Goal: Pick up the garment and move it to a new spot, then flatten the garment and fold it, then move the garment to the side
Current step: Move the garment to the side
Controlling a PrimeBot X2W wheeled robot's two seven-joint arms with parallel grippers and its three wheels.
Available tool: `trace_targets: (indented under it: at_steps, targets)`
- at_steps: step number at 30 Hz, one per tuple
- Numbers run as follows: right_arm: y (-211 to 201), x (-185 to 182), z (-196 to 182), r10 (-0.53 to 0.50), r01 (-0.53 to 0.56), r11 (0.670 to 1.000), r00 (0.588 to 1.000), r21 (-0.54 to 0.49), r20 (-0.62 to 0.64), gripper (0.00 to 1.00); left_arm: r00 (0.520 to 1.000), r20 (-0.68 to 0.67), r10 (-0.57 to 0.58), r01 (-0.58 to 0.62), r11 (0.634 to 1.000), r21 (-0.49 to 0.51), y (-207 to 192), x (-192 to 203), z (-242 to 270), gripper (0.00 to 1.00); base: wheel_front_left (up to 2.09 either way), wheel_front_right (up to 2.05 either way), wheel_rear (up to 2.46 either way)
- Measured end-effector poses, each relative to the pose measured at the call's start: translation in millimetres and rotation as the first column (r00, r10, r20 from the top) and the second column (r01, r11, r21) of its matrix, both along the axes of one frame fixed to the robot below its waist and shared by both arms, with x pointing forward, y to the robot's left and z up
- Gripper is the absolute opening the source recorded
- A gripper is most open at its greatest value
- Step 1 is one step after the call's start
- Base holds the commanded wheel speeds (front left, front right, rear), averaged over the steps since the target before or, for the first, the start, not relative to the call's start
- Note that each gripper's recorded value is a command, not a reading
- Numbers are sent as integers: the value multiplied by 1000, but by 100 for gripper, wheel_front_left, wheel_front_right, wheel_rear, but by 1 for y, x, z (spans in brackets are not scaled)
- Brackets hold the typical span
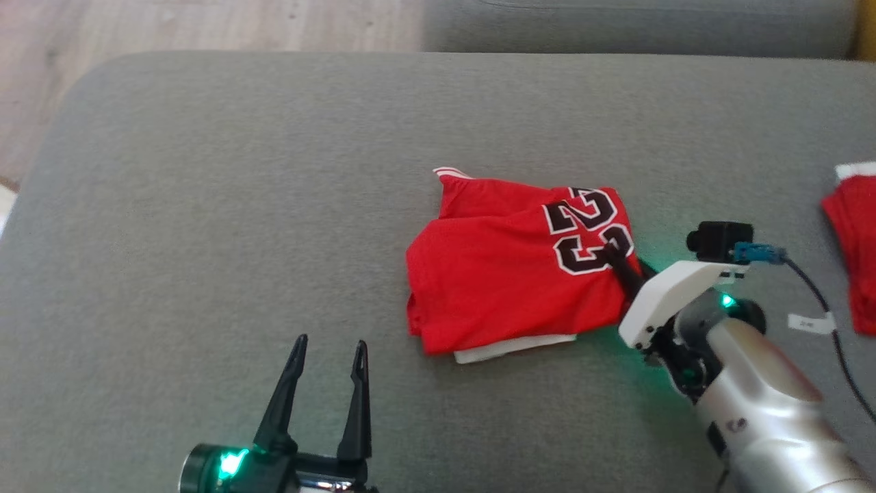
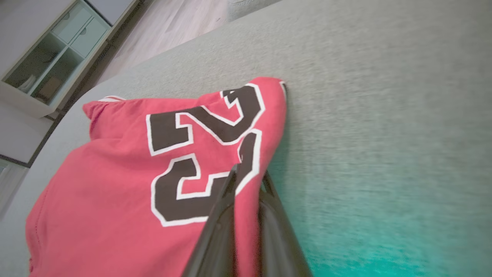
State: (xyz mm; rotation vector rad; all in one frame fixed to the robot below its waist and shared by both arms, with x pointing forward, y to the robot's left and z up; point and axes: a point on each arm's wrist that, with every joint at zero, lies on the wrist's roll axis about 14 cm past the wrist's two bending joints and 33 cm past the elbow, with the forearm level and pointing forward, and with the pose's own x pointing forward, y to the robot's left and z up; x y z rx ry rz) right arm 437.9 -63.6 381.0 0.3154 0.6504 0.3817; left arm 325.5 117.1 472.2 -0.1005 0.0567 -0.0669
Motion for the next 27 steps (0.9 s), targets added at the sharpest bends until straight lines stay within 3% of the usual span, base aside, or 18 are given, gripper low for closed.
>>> trace_targets:
  at_steps: [3,6,11,12,20,21,22,23,27]
  targets:
    - [-26,6,6,-40,41,999,998,-27,55,0,1000,-1,-1,1,1000,-9,-3,6,0,100,0,0,0]
    - [-79,16,16,-103,116,989,987,-97,126,0,1000,-12,15,-15,1000,-27,-3,14,-3,100,0,0,0]
    - [-181,30,41,-207,265,935,947,-234,247,0,998,16,-53,54,997,-58,-21,40,3,100,0,0,0]
    - [-181,30,41,-207,265,935,947,-234,247,0,998,16,-53,54,997,-58,-21,40,3,100,0,0,0]
    - [-305,39,85,-335,474,802,861,-364,383,0,987,36,-154,157,985,-76,-49,79,-4,100,0,0,0]
    - [-317,38,89,-344,493,784,851,-378,397,5,986,34,-162,165,983,-81,-51,83,-6,100,0,0,0]
    - [-326,37,93,-352,512,767,839,-387,414,57,985,32,-170,172,982,-83,-53,86,-8,100,0,0,0]
    - [-336,36,97,-355,530,748,828,-400,433,100,984,29,-177,178,980,-83,-55,89,-11,100,0,0,0]
    - [-355,36,119,-314,583,682,779,-442,542,100,980,28,-198,200,976,-85,-62,97,-15,100,0,0,0]
